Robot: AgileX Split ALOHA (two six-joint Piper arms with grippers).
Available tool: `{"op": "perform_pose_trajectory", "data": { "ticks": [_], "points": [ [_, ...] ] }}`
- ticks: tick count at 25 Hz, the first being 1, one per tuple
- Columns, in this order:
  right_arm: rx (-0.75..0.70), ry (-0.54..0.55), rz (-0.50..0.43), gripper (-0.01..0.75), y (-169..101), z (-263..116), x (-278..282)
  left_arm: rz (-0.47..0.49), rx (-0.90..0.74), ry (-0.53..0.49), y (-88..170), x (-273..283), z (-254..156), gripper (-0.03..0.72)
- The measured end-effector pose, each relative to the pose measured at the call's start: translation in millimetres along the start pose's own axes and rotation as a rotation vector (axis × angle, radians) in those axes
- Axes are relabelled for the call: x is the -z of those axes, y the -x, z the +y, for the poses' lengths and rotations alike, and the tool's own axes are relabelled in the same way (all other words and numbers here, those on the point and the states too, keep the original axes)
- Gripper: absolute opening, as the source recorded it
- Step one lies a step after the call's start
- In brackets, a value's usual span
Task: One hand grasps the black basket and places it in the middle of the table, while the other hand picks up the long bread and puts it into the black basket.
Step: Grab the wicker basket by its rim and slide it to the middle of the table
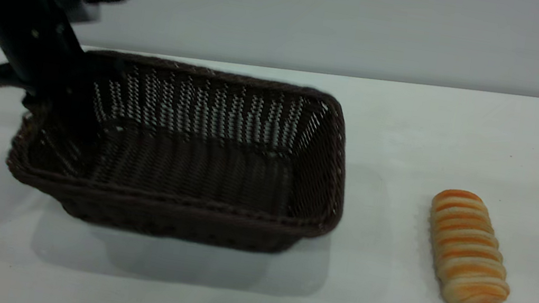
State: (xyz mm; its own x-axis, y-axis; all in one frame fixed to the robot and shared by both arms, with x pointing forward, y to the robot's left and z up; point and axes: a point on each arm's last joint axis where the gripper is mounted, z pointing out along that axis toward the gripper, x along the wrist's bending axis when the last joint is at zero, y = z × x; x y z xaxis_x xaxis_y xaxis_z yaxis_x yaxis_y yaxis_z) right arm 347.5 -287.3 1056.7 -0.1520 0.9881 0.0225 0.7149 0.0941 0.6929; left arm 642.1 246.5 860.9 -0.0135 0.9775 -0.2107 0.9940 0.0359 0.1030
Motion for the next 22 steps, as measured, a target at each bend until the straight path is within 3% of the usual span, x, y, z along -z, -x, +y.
{"op": "perform_pose_trajectory", "data": {
  "ticks": [11,19,22],
  "points": [
    [0.001,-0.001,0.0,0.391,0,0,0,-0.004,-0.023,-0.028,8,-13,1,0.16],
    [-0.012,0.002,0.021,0.391,-2,0,0,0.035,-0.075,-0.031,9,9,0,0.522],
    [-0.024,-0.003,0.101,0.391,-8,3,-4,0.075,-0.085,0.034,13,47,3,0.575]
  ]
}}
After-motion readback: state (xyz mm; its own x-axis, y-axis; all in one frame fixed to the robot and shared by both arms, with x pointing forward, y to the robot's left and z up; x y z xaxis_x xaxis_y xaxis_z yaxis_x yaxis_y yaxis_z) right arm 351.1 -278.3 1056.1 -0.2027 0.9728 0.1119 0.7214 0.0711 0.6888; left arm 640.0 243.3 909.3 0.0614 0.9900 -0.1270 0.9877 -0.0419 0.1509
